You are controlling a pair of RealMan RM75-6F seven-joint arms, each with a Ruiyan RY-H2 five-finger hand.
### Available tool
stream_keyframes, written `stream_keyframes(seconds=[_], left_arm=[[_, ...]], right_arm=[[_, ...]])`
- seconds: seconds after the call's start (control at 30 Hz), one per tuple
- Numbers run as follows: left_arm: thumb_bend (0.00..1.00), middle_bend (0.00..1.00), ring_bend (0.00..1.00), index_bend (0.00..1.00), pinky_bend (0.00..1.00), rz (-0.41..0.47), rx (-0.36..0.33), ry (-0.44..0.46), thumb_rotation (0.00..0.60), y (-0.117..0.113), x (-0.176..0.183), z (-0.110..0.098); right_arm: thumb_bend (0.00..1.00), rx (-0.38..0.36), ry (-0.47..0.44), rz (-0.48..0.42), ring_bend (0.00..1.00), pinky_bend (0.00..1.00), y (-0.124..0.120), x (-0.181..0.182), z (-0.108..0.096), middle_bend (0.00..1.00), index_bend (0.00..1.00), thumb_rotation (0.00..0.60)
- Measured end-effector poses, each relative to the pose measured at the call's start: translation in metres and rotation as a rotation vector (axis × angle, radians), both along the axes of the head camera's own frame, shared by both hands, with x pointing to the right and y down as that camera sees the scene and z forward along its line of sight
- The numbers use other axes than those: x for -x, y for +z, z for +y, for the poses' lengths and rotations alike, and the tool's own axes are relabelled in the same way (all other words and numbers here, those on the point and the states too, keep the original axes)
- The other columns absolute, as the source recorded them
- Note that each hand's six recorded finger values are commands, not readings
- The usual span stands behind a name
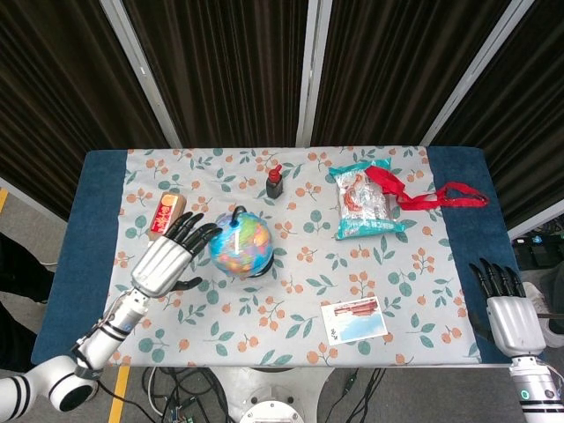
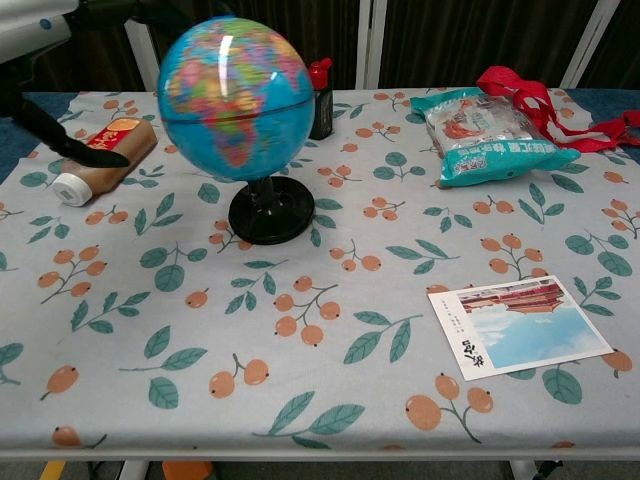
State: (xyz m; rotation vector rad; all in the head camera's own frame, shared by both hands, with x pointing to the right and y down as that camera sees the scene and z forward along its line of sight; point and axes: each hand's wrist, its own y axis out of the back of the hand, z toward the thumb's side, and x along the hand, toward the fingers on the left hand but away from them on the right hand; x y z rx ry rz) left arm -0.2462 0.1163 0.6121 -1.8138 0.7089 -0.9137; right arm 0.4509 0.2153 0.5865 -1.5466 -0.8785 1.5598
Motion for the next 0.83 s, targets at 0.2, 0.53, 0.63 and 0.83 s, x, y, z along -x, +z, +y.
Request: stream_keyframes(seconds=[0.2,0.53,0.63,0.83], left_arm=[[0.12,0.15,0.00,0.10,0.09,-0.057,-0.023,-0.108,0.600,-0.010,0.046,-0.006],[0.12,0.15,0.00,0.10,0.09,-0.107,-0.047,-0.243,0.600,-0.023,0.099,0.003],[0.12,0.15,0.00,0.11,0.09,-0.150,-0.052,-0.289,0.600,-0.025,0.121,0.014],[0.12,0.14,0.00,0.11,0.09,-0.251,-0.068,-0.403,0.600,-0.036,0.174,0.042]], right_arm=[[0.29,-0.001,-0.004,0.002,0.00,0.00,0.000,0.002,0.000,0.00,0.00,0.600],[0.29,-0.001,-0.010,-0.006,0.00,0.00,0.000,0.007,-0.001,0.00,0.00,0.600],[0.29,-0.007,-0.014,-0.010,0.00,0.00,-0.002,0.010,-0.002,0.00,0.00,0.600],[0.29,-0.011,-0.018,-0.009,0.00,0.00,-0.002,0.013,-0.002,0.00,0.00,0.600]])
